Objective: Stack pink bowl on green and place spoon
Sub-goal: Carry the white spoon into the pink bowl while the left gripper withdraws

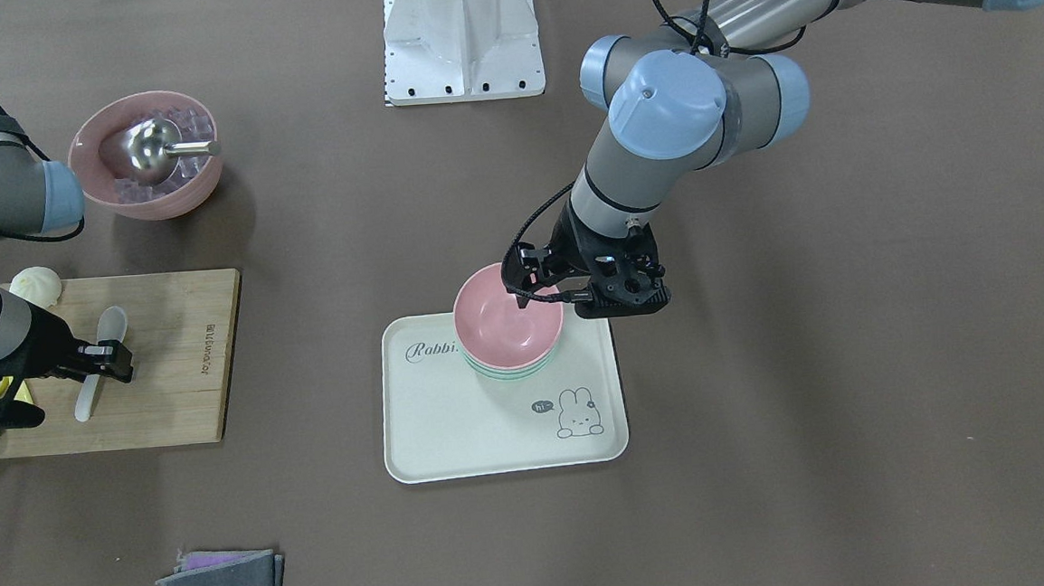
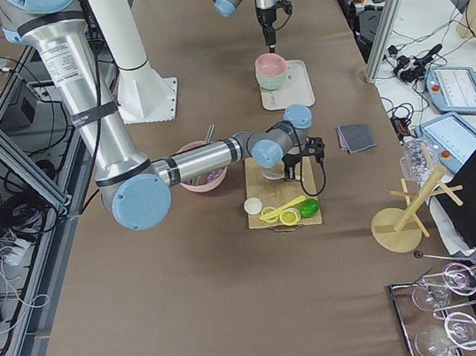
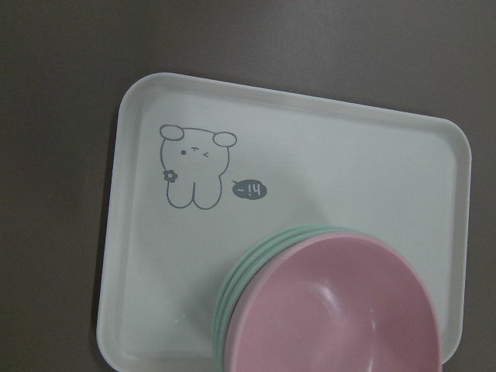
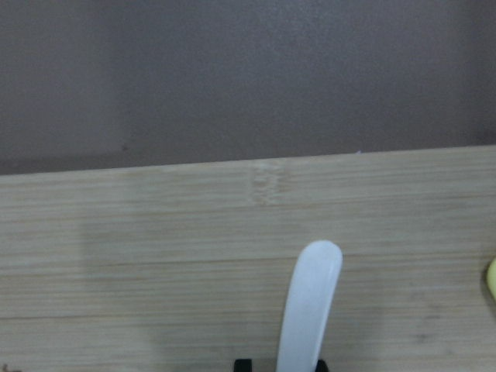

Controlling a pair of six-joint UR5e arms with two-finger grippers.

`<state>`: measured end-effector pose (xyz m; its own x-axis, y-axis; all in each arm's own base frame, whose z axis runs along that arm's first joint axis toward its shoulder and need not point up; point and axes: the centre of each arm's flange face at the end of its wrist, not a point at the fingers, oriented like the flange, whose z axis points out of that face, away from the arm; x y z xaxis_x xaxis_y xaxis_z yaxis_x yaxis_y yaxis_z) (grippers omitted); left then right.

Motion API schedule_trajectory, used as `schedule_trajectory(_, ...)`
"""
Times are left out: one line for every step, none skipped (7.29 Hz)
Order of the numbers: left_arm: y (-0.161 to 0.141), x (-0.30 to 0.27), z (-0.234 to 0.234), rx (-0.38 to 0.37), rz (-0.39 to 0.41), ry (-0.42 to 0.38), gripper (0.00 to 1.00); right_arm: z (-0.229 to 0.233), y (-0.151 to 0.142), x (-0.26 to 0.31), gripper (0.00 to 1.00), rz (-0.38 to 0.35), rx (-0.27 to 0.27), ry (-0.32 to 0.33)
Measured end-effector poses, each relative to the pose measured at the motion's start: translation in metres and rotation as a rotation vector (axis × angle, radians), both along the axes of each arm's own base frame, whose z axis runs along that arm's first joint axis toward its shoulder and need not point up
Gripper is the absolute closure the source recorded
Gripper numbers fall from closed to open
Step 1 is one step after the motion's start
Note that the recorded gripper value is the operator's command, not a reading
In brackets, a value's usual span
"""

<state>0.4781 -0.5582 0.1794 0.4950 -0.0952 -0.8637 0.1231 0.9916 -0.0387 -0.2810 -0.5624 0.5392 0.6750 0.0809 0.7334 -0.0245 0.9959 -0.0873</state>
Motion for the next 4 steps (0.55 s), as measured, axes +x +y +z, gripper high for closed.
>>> schedule_trajectory(-0.001,-0.003,0.0,0.0,-0.004,0.0,0.11,-0.006,-0.001,0.005,1.0,0.0,-0.006,-0.022)
schedule_trajectory(-0.005,-0.016,0.007,-0.001,-0.017,-0.001,0.1,-0.025,-0.009,0.01,1.0,0.012,-0.009,-0.057)
schedule_trajectory(-0.011,-0.048,0.027,0.01,-0.026,-0.003,0.1,-0.059,-0.024,0.008,1.0,0.045,-0.013,-0.094)
schedule_trajectory(-0.012,-0.093,0.06,0.046,-0.007,-0.015,0.1,-0.105,-0.042,-0.004,1.0,0.1,-0.036,-0.131)
